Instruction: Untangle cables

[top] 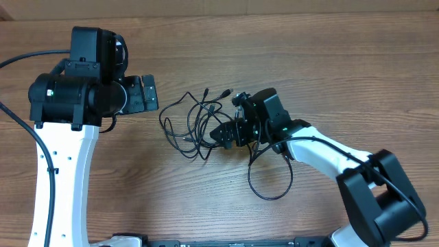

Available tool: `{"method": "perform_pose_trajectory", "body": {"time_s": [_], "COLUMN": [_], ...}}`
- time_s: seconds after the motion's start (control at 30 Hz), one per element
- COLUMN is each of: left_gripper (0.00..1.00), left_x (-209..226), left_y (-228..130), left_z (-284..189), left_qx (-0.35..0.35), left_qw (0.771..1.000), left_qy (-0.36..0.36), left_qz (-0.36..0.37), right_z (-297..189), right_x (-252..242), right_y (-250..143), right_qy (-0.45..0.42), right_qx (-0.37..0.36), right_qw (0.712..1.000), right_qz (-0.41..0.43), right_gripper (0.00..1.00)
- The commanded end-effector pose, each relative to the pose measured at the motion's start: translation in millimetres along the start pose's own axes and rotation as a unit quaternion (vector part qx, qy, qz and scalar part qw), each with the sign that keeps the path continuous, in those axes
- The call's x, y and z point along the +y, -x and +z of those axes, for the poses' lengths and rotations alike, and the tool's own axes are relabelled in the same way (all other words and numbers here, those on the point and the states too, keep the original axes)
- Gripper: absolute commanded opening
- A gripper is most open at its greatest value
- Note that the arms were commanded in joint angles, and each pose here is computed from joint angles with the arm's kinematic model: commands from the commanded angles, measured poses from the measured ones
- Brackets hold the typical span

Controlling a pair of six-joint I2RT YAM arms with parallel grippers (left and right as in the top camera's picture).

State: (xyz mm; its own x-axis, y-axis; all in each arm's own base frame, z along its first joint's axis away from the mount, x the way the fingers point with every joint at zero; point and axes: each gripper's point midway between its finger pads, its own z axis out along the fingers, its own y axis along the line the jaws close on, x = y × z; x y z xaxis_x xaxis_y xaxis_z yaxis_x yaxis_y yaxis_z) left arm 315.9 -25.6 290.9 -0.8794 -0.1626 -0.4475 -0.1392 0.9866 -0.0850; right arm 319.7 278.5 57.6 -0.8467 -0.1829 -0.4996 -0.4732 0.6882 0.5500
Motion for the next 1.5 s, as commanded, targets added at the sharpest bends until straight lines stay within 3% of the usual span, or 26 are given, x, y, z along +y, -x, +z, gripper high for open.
{"method": "perform_pose_trajectory", "body": {"time_s": [0.0,0.17,0.23,0.33,0.37,0.4,0.63,0.9,1.1,1.47], "left_gripper": [1.00,1.00,1.00,1.00,1.00,1.00,1.00,1.00,1.00,1.00], "left_x": [-3.7,-3.7,-3.7,-3.7,-3.7,-3.7,-3.7,-3.7,-3.7,-3.7], "left_y": [0.6,0.6,0.6,0.7,0.6,0.7,0.7,0.7,0.6,0.7], "left_z": [-0.2,-0.2,-0.2,-0.2,-0.2,-0.2,-0.2,-0.2,-0.2,-0.2], "left_qx": [0.001,0.001,0.001,0.001,0.001,0.001,0.001,0.001,0.001,0.001], "left_qw": [1.000,1.000,1.000,1.000,1.000,1.000,1.000,1.000,1.000,1.000], "left_qy": [-0.009,-0.009,-0.009,-0.009,-0.009,-0.009,-0.009,-0.009,-0.009,-0.009], "left_qz": [0.010,0.010,0.010,0.010,0.010,0.010,0.010,0.010,0.010,0.010], "right_z": [7.7,14.5,16.7,20.8,21.5,22.3,9.2,-75.1,-164.7,-299.8], "right_x": [13.5,41.4,51.3,58.7,58.2,56.6,47.5,67.1,127.6,220.1], "right_y": [-3.5,6.8,10.8,10.9,9.6,7.0,-1.0,54.9,108.1,174.5], "right_qy": [0.029,0.061,0.069,0.077,0.077,0.075,0.064,0.047,0.060,0.083], "right_qx": [0.007,-0.020,-0.032,-0.036,-0.033,-0.028,0.000,-0.050,-0.135,-0.301], "right_qw": [0.999,0.996,0.995,0.993,0.993,0.994,0.997,0.997,0.985,0.933], "right_qz": [-0.013,-0.056,-0.071,-0.082,-0.077,-0.072,-0.032,-0.020,-0.085,-0.179], "right_gripper": [0.98,0.86,0.76,0.43,0.20,0.04,0.04,0.04,0.04,0.04]}}
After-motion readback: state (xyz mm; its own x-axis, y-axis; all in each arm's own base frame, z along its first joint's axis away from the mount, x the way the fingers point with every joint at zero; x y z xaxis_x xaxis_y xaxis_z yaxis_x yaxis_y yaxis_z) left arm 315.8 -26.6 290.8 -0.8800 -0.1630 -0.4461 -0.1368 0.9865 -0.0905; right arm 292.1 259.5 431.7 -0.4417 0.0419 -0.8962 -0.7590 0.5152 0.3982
